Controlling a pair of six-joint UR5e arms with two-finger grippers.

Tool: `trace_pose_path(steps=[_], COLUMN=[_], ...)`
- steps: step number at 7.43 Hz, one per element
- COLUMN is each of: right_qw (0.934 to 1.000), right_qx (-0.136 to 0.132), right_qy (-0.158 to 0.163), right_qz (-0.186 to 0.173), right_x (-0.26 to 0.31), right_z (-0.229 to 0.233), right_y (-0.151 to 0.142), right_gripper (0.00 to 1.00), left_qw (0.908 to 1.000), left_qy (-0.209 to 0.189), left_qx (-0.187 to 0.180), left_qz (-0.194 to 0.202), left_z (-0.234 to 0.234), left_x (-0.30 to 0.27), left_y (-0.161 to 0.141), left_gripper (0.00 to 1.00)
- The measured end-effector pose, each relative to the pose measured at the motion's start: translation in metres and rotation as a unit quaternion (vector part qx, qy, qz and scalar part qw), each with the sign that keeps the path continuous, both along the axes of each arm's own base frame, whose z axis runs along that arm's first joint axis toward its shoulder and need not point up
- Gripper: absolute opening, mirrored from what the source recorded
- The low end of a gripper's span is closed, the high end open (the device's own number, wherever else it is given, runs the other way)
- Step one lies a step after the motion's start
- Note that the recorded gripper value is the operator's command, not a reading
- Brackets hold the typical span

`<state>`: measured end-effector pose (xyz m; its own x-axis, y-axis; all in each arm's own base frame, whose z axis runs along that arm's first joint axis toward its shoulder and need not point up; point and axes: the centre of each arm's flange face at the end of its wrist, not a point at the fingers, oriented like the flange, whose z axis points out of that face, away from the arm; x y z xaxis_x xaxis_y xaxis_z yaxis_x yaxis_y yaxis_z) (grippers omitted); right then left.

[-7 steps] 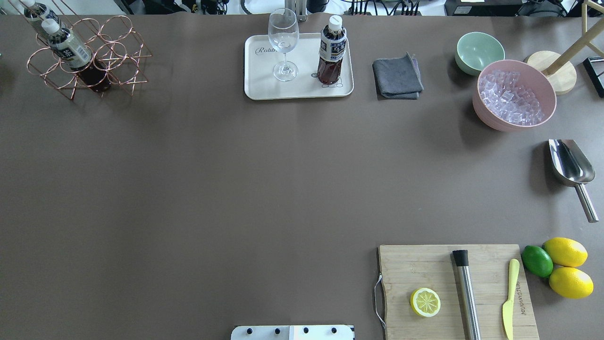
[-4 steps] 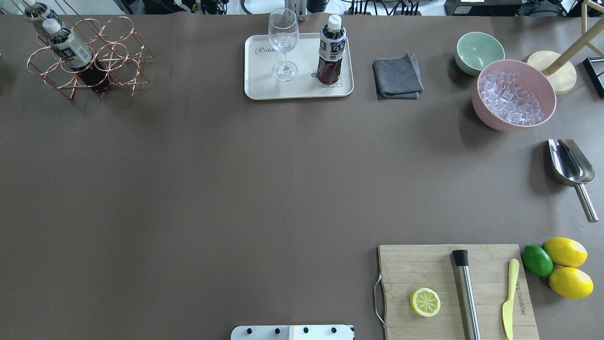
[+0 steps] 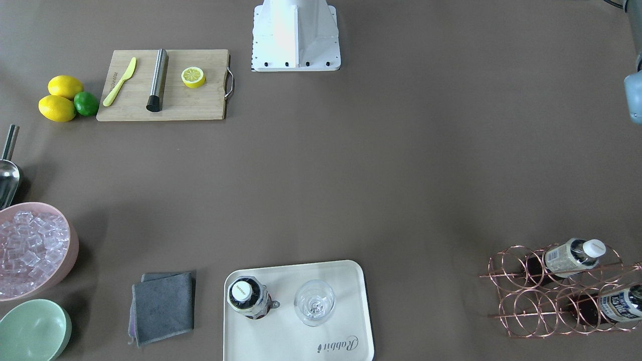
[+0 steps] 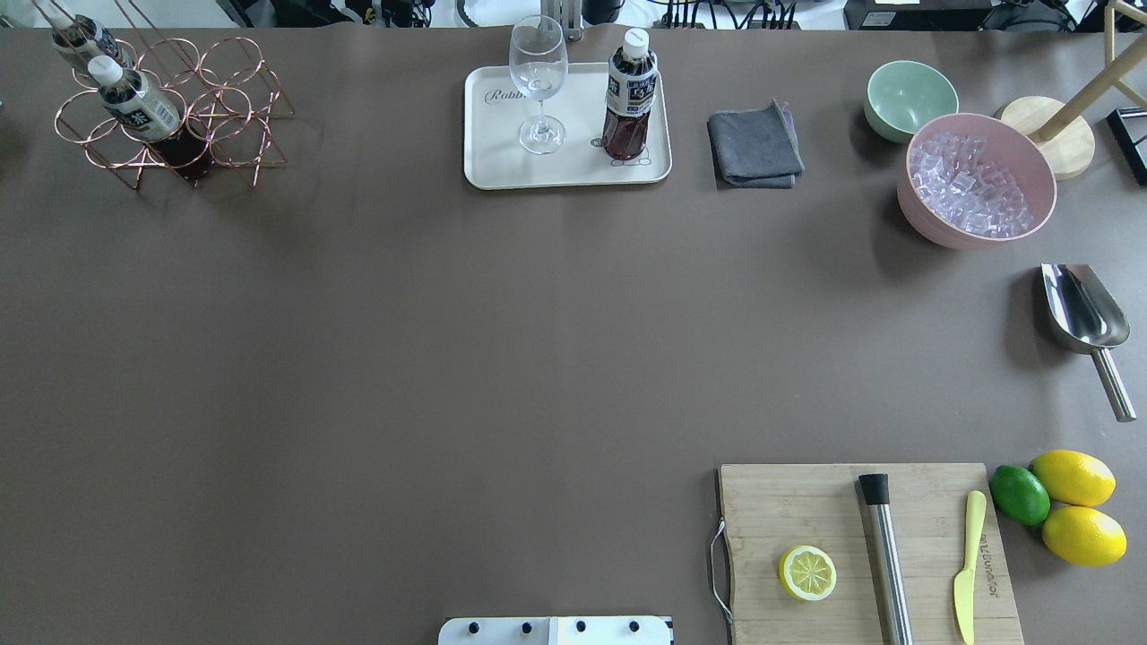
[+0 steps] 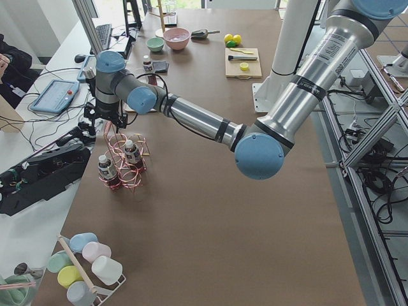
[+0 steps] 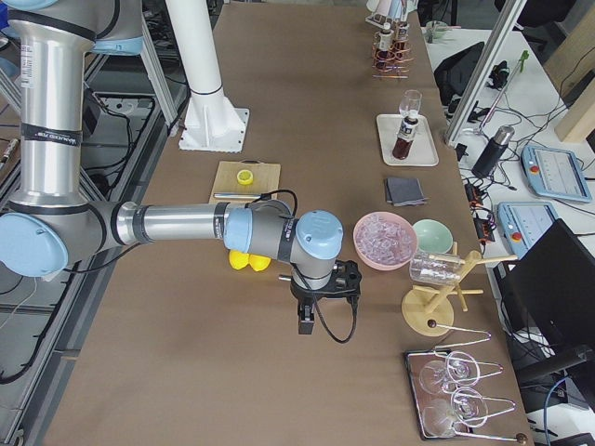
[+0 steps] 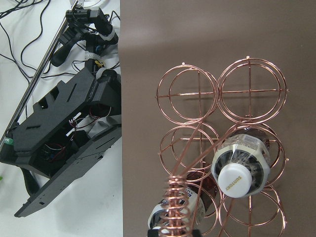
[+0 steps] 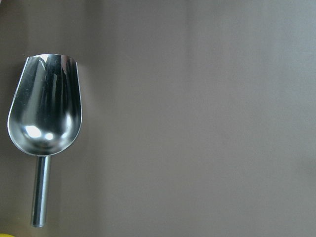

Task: Take tea from basket to plate

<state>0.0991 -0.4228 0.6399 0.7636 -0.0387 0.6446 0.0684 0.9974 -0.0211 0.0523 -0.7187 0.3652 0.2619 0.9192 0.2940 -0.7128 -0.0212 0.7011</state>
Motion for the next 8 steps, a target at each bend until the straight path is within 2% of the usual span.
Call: trace_pose_path(steps=[2, 3, 4, 5, 6, 7, 8], right_qw=[0.9996, 0.9977, 0.9957, 0.9945, 0.994, 0.9936, 0.9932], right_qx=[-0.009, -0.021, -0.026, -0.03, -0.032, -0.036, -0.042], right_qy=[-0.004, -0.007, -0.008, -0.008, -0.01, -0.016, -0.019], right_qz=[0.028, 0.064, 0.089, 0.1, 0.104, 0.106, 0.107], right_x=[0.003, 0.006, 0.01, 0.012, 0.012, 0.012, 0.011], right_z=[0.013, 0.015, 0.012, 0.012, 0.012, 0.014, 0.018], right_y=[-0.005, -0.007, -0.008, -0.008, -0.007, -0.004, 0.001], right_gripper=[1.0, 1.0, 1.0, 1.0, 1.0, 1.0, 1.0], left_qw=[0.9999, 0.999, 0.9931, 0.9774, 0.9527, 0.9322, 0.9158], left_qy=[0.009, 0.029, 0.075, 0.141, 0.206, 0.243, 0.264], left_qx=[-0.003, -0.006, -0.023, -0.052, -0.095, -0.128, -0.151], left_qz=[-0.01, -0.035, -0.087, -0.148, -0.202, -0.236, -0.262], left_z=[-0.003, -0.004, 0.002, 0.009, 0.014, 0.02, 0.023], left_x=[-0.001, -0.003, -0.004, -0.007, -0.01, -0.014, -0.025], left_y=[0.003, 0.007, 0.015, 0.028, 0.046, 0.06, 0.067], left_gripper=[0.98, 0.98, 0.98, 0.98, 0.98, 0.98, 0.98])
